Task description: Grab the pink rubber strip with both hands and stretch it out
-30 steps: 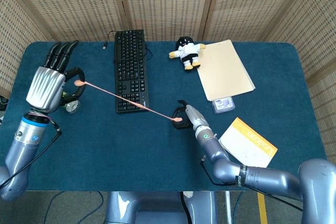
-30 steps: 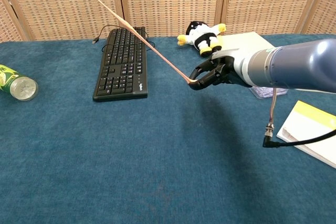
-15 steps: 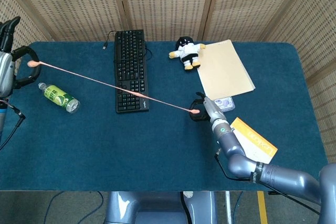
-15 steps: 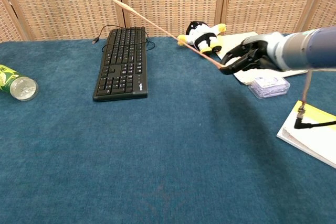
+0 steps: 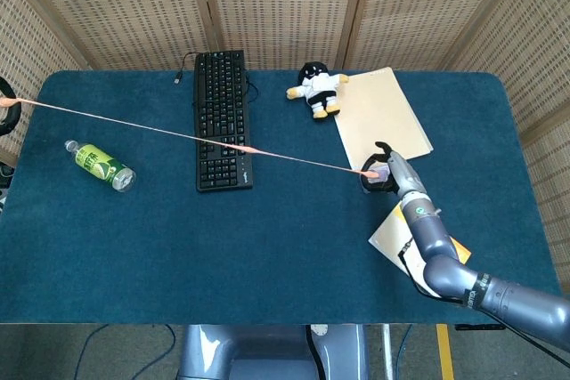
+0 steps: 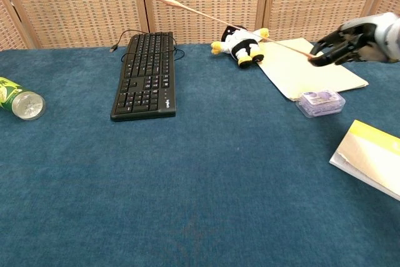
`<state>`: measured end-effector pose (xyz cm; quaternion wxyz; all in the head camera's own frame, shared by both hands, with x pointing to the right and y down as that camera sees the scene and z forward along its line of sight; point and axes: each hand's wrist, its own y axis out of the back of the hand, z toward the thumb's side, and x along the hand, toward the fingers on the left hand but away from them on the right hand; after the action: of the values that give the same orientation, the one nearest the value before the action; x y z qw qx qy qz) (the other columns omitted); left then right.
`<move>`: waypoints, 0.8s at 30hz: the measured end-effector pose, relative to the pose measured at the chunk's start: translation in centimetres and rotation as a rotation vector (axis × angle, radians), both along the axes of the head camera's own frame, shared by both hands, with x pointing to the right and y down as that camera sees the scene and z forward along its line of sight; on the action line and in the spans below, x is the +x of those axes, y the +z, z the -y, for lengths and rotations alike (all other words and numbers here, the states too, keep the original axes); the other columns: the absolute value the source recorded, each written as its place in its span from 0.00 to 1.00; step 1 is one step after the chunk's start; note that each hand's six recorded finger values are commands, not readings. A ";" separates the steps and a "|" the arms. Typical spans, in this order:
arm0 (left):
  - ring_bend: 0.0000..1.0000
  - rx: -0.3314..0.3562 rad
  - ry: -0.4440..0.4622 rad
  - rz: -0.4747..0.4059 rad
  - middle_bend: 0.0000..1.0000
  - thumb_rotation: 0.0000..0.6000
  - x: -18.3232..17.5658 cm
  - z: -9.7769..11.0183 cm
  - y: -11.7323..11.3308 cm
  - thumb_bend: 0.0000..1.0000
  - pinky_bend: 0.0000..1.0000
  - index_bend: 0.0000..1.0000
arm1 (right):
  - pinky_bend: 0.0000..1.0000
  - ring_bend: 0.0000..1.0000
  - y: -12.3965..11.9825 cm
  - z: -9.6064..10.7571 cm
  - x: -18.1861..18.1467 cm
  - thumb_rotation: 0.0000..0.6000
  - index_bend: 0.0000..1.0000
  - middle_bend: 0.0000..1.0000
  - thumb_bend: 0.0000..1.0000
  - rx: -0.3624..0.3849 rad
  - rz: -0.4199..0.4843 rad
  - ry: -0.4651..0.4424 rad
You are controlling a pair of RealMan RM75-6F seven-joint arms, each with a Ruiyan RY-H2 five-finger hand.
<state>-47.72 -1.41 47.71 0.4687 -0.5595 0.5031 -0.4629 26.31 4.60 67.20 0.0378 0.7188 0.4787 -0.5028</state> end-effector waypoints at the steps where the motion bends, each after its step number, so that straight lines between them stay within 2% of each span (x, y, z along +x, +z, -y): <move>1: 0.00 -0.005 -0.006 0.003 0.00 1.00 -0.3 0.0 0.2 0.45 0.00 0.86 | 0.00 0.00 -0.1 0.1 0.6 1.00 0.77 0.14 0.59 0.002 -0.006 0.003; 14: 0.00 -0.074 -0.077 0.059 0.00 1.00 -3.8 0.4 3.8 0.45 0.00 0.86 | 0.00 0.00 -2.7 -0.4 8.9 1.00 0.78 0.15 0.59 -0.012 -0.114 -0.006; 20: 0.00 -0.093 -0.099 0.113 0.00 1.00 -5.1 1.2 4.7 0.45 0.00 0.86 | 0.00 0.00 -4.3 -2.1 13.3 1.00 0.78 0.15 0.59 -0.042 -0.151 -0.008; 24: 0.00 -0.110 -0.106 0.112 0.00 1.00 -5.1 1.5 5.5 0.45 0.00 0.86 | 0.00 0.00 -5.3 -3.6 15.7 1.00 0.78 0.15 0.59 -0.069 -0.166 -0.018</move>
<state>-52.79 -2.93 53.23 0.4394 -0.5302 0.4788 -0.5446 42.05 8.25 61.94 0.0181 0.6772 0.4562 -0.5770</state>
